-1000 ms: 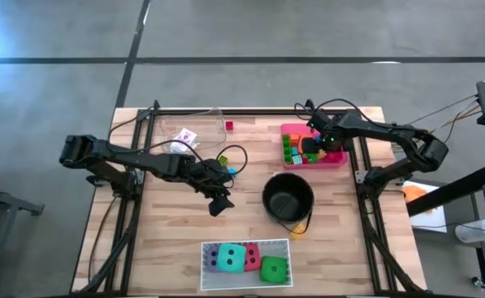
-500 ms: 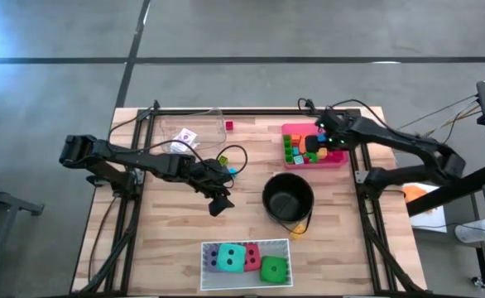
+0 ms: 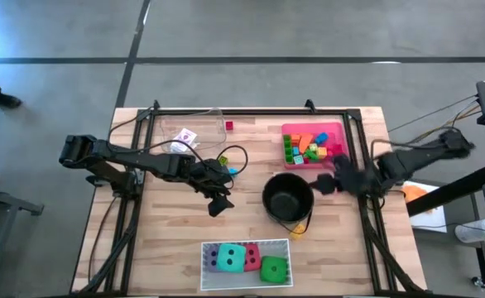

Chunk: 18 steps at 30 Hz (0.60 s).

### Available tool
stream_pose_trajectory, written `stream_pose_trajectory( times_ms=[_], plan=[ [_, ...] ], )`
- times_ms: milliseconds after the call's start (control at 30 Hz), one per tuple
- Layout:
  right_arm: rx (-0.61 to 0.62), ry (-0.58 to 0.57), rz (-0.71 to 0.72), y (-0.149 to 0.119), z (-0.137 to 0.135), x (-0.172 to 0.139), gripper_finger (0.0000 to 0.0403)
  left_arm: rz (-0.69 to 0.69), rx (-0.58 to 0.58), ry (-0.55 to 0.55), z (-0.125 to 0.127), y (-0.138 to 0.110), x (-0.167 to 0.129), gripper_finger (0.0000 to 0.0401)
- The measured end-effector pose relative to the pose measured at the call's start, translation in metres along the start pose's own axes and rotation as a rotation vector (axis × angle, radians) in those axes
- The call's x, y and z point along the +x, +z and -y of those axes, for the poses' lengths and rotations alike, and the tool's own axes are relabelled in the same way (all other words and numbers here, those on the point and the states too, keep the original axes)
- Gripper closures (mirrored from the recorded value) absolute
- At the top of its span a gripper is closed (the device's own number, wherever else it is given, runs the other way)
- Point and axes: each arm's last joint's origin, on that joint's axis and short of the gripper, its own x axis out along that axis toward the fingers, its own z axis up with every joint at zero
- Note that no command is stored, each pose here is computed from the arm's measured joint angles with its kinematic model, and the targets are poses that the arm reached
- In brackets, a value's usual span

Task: Pick & Place Toys
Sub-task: Adjust the black bucket

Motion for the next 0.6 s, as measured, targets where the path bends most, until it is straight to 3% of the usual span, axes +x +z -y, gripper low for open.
stream_pose_trajectory(
  times_ms=[167, 300, 600],
  plan=[
    [0.114, 0.033, 0.017, -0.036, -0.002, -0.002, 0.0039, 0.009, 0.010, -0.005, 0.000, 0.001, 0.000, 0.0123],
    [0.170, -0.039, 0.020, -0.052, -0.004, 0.013, 0.0039, 0.013, 0.011, -0.007, 0.001, 0.001, 0.000, 0.0123],
    [0.207, -0.123, 0.084, -0.057, -0.018, 0.033, 0.0040, 0.013, 0.009, -0.007, 0.001, 0.001, 0.000, 0.0123]
  ],
)
